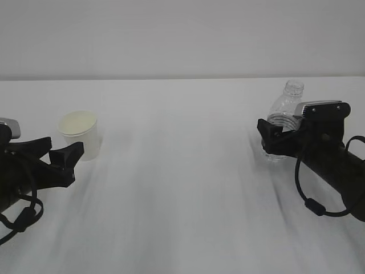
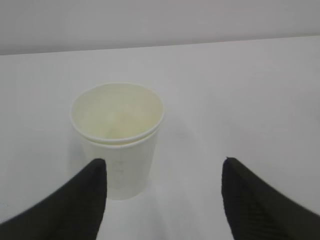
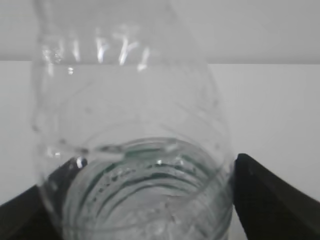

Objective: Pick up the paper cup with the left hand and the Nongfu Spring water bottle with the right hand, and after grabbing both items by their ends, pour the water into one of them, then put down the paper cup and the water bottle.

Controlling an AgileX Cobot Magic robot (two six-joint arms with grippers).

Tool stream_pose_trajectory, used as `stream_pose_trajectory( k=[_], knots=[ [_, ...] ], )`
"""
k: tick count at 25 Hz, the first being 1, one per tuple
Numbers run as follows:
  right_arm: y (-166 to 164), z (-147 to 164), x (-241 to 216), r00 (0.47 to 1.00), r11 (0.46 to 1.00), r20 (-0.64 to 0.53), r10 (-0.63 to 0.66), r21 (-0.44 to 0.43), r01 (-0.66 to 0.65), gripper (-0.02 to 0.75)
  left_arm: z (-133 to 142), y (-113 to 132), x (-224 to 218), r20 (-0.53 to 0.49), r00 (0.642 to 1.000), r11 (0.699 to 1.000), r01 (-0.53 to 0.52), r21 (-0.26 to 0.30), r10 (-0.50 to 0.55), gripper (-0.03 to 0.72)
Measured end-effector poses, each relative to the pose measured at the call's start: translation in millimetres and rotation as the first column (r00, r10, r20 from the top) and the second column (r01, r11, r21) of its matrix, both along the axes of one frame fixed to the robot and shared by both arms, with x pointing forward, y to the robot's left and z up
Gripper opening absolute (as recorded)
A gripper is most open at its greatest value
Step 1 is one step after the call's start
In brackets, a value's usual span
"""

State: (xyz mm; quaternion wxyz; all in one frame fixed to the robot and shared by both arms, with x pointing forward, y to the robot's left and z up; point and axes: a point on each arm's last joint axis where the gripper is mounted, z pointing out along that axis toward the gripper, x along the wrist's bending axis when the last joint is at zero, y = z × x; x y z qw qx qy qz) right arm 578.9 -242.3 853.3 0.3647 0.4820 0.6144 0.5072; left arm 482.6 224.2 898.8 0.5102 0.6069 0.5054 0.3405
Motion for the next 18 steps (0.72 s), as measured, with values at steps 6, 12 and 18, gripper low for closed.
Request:
stream_pose_trajectory(
  k=[6,12,18],
  knots=[
    [-0.2,-15.1,-0.1,0.999,1.0,-0.036,-0.001,-0.007,0.001,0.666,0.0,0.0,0.0,0.0,1.0,1.0,0.0,0.0,0.0,0.513],
    [-0.3,-18.6,-0.7,0.999,1.0,-0.047,-0.002,-0.009,0.001,0.664,0.0,0.0,0.0,0.0,1.0,1.0,0.0,0.0,0.0,0.513],
    [-0.3,-18.6,-0.7,0.999,1.0,-0.047,-0.002,-0.009,0.001,0.663,0.0,0.0,0.0,0.0,1.0,1.0,0.0,0.0,0.0,0.513]
  ],
)
